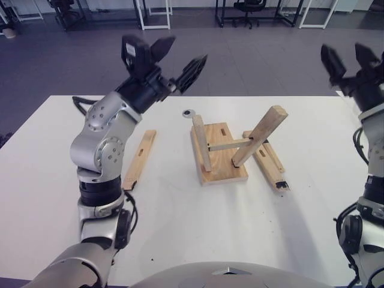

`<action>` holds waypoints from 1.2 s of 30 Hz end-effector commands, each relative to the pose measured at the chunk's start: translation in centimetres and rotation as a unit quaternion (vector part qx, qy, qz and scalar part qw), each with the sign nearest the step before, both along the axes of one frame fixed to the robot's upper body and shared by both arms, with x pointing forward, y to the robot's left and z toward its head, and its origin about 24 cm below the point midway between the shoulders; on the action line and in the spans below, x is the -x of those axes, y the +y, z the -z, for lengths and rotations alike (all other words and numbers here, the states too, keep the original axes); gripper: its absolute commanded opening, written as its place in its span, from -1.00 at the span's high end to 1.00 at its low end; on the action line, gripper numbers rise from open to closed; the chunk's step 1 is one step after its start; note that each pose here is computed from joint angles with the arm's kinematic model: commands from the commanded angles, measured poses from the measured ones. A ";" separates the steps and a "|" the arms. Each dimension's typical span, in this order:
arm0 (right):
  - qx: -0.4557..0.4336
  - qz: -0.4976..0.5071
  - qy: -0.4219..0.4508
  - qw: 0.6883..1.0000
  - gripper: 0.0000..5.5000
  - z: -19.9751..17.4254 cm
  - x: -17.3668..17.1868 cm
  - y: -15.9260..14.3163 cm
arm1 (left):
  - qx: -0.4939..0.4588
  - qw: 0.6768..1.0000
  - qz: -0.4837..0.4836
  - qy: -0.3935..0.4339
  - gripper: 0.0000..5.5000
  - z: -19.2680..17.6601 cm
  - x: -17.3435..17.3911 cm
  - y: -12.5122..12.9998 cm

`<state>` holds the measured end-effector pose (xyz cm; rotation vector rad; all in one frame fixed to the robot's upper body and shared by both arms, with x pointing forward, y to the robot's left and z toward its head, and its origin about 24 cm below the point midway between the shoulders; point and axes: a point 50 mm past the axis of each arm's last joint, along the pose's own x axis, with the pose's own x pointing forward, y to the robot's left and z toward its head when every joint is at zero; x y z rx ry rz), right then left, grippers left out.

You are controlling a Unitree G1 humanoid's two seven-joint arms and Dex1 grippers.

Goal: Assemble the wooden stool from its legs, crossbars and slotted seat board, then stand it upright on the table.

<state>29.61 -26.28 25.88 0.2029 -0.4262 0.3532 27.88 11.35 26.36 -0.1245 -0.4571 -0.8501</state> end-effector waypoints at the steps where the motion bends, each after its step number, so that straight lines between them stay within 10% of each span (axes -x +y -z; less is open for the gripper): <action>1: 0.019 -0.146 0.087 0.985 -0.85 3.0 0.3 5.9 | -0.040 0.996 0.000 0.082 -0.73 4.0 -1.0 -1.1; 8: 0.006 -0.125 0.312 0.942 -0.85 11.8 -0.8 7.3 | -0.144 0.967 0.021 0.210 -0.73 13.9 -2.1 -2.7; 16: -0.117 -0.123 0.133 0.977 -0.85 3.4 -2.4 3.3 | -0.033 0.995 0.015 0.089 -0.73 4.8 -2.5 0.0; 21: 0.138 -0.082 0.258 0.953 -0.85 12.1 -6.0 4.7 | -0.006 0.999 -0.006 0.048 -0.73 1.4 -2.2 5.5; 27: 0.173 -0.298 0.184 0.921 -0.85 13.0 -2.7 8.4 | -0.169 0.969 0.019 0.179 -0.73 7.1 1.6 15.8; 33: 0.242 -0.502 0.101 0.824 -0.85 10.6 5.8 14.1 | -0.299 0.916 0.132 0.233 -0.73 10.9 6.0 13.5; 36: 0.336 -0.375 0.117 0.856 -0.85 12.2 3.2 14.5 | -0.328 0.905 0.142 0.230 -0.73 12.9 5.2 11.1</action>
